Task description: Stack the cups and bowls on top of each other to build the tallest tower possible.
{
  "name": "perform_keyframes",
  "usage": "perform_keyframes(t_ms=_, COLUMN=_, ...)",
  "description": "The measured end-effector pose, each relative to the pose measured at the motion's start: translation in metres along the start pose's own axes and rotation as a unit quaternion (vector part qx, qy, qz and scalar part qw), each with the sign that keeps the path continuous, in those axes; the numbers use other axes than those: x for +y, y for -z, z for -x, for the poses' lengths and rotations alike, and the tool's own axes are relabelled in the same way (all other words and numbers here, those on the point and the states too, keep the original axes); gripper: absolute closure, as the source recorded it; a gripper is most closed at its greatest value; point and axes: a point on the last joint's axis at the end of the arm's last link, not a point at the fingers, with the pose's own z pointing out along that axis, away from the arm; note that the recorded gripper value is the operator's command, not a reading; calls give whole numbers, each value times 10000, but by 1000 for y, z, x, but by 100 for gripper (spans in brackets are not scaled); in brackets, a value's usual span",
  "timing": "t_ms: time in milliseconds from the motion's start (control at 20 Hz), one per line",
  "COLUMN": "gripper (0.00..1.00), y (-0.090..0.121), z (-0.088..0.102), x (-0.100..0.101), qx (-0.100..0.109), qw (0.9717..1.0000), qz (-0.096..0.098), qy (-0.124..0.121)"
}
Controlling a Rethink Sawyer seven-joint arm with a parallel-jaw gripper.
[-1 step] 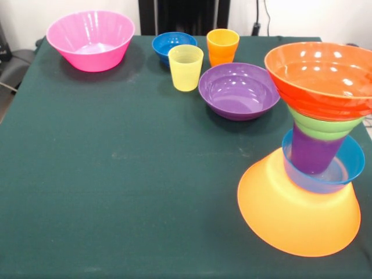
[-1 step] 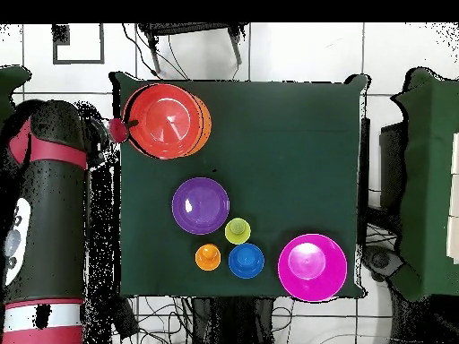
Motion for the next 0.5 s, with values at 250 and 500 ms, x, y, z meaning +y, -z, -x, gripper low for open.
perform_keyframes(t_ms=250, gripper=100, y=2, z=0, x=-1, qx=-4, qw=10000, qz=4, qy=-5)
perform_keyframes(t_ms=500, gripper=100, y=4, z=1, x=-2, qx=-19, qw=10000, qz=8, qy=-15)
